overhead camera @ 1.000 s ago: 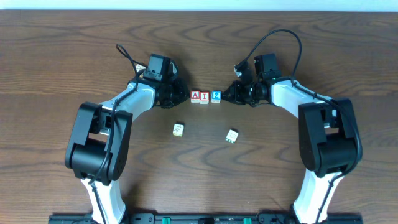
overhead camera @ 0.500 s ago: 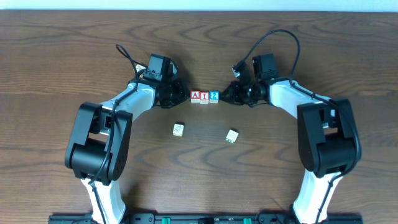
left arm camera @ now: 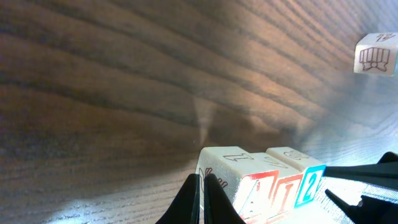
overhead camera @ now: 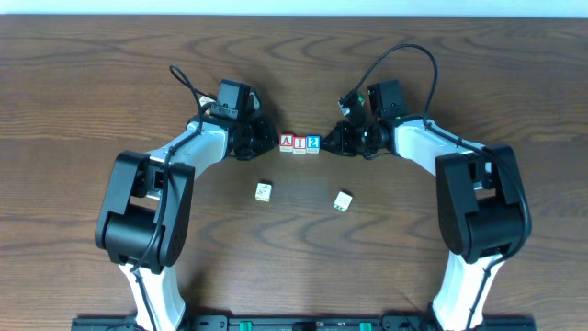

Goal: Spell out Ai2

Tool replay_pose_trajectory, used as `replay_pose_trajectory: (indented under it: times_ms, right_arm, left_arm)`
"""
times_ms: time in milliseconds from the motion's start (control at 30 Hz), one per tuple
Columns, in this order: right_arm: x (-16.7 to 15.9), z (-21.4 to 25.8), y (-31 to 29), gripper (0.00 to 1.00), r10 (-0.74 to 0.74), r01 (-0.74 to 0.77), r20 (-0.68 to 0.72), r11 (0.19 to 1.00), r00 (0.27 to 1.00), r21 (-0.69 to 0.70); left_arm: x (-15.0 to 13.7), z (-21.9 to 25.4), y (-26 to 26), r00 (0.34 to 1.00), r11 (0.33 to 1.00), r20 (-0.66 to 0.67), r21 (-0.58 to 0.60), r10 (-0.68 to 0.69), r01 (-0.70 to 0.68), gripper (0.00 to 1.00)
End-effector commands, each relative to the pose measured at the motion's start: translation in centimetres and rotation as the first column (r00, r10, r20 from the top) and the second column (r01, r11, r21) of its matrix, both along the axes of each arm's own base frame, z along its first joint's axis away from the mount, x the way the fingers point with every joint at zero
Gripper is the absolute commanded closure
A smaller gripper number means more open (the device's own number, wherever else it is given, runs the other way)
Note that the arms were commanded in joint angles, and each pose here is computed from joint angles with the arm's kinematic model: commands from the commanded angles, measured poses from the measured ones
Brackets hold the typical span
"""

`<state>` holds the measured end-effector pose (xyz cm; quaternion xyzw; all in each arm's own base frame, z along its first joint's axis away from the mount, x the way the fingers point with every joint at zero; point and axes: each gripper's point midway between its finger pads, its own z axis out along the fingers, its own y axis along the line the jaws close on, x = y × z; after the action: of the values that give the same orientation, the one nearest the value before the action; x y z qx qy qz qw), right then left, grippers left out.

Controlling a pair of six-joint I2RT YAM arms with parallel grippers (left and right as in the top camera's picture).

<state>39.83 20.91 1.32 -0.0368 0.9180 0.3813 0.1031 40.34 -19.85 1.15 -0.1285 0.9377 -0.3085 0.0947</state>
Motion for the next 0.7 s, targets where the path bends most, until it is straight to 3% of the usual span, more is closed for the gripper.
replay_pose_trajectory:
  times_ms: [0, 667]
  right_arm:
    - [-0.3, -0.1, 0.4, 0.98, 0.005, -0.005, -0.010, 1.000, 1.000, 0.004]
    - [1.3, 1.3, -2.8, 0.98, 0.017, -0.017, 0.004, 0.997, 1.000, -0.077]
  left_arm:
    - [-0.5, -1.0, 0.2, 1.000, 1.000, -0.023, 0.026, -0.012, 0.013, 0.94]
    - [0.5, 0.8, 1.9, 0.999, 0.999, 0.046, 0.044, -0.027, 0.025, 0.94]
